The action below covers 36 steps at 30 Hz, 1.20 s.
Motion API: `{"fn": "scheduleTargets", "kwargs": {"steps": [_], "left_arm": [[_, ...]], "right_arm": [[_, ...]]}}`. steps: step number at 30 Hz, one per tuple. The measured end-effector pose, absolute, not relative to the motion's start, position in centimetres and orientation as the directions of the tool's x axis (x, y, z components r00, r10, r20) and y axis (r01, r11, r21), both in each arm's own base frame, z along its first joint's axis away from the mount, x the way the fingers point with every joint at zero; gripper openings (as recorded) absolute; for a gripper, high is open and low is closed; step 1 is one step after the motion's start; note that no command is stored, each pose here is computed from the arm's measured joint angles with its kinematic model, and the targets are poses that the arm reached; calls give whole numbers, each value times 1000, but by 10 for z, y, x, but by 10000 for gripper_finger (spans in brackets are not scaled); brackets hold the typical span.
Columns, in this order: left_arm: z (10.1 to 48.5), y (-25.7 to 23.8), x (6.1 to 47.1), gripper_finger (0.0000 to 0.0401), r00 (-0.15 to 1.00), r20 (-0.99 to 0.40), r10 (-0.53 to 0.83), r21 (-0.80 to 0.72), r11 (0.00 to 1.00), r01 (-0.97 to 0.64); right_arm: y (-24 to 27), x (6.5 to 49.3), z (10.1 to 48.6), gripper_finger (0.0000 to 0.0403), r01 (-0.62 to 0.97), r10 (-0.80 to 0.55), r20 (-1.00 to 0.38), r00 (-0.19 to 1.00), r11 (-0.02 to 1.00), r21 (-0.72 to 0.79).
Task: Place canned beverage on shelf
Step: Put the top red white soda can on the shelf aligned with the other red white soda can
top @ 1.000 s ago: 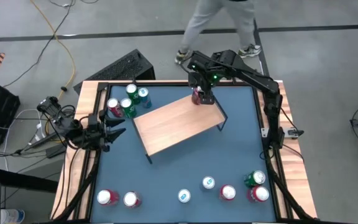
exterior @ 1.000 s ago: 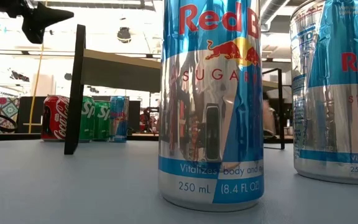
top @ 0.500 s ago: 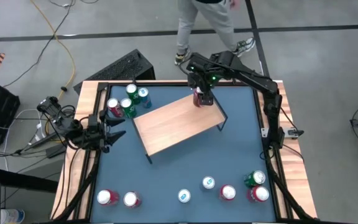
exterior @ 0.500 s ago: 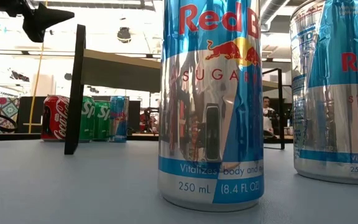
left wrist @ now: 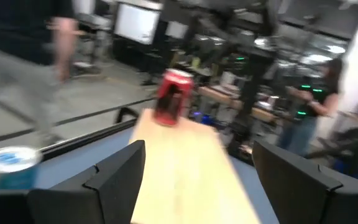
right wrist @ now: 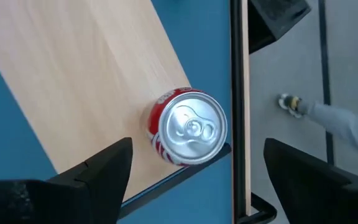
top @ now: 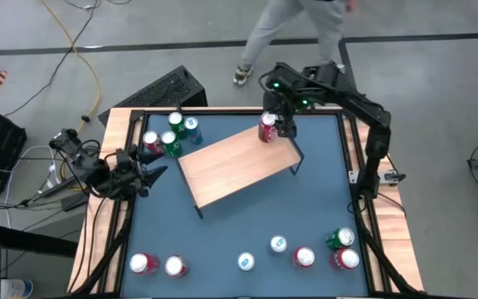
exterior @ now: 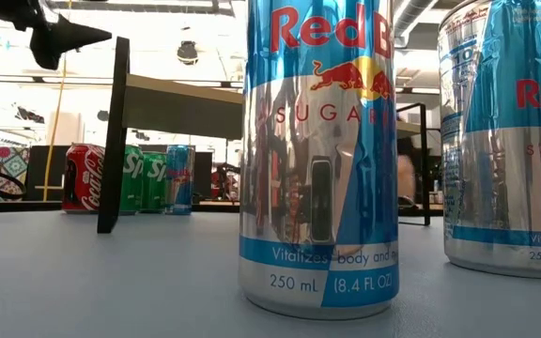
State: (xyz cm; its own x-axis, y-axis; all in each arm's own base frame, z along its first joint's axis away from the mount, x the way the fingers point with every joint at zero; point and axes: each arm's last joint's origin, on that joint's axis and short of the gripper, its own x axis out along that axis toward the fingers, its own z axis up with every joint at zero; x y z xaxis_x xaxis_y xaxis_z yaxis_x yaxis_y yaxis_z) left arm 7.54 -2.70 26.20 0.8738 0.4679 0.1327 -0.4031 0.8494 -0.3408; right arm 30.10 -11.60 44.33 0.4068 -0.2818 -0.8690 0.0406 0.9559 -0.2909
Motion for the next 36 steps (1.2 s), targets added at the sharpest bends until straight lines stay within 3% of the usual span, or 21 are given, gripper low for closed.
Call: {"fn": "scheduleTargets", "kwargs": {"steps": [3,10,17,23,26,28,30,34,36], "left_arm": [[272,-24,74,284,802,87,591,-348,772,-531],[313,-24,76,284,631,2,775,-210,618,-758],[368,-25,79,284,613,-1,790,-86,611,-787],[405,-17,67,284,630,1,776,-83,628,-774],[417,-19,63,284,770,94,631,-113,775,-622],[421,-24,61,284,894,204,399,-116,917,-383],[421,-29,59,284,953,251,168,-92,984,-150],[406,-33,65,284,976,106,190,-123,977,-177],[400,-34,66,284,992,43,122,-180,977,-113]], "right_arm": [[-107,293,453,346,37,-285,-853,438,953,-299],[-92,277,468,345,41,-293,-822,487,949,-314],[-86,265,478,345,47,-298,-802,517,946,-321],[-86,264,478,344,66,-297,-806,512,949,-308],[-87,264,478,344,65,-297,-806,511,949,-309],[-87,264,478,344,63,-298,-806,512,949,-310],[-86,264,478,344,61,-297,-806,512,948,-311],[-86,264,478,344,59,-297,-806,512,948,-312],[-86,264,478,344,59,-297,-806,512,948,-311]]}}
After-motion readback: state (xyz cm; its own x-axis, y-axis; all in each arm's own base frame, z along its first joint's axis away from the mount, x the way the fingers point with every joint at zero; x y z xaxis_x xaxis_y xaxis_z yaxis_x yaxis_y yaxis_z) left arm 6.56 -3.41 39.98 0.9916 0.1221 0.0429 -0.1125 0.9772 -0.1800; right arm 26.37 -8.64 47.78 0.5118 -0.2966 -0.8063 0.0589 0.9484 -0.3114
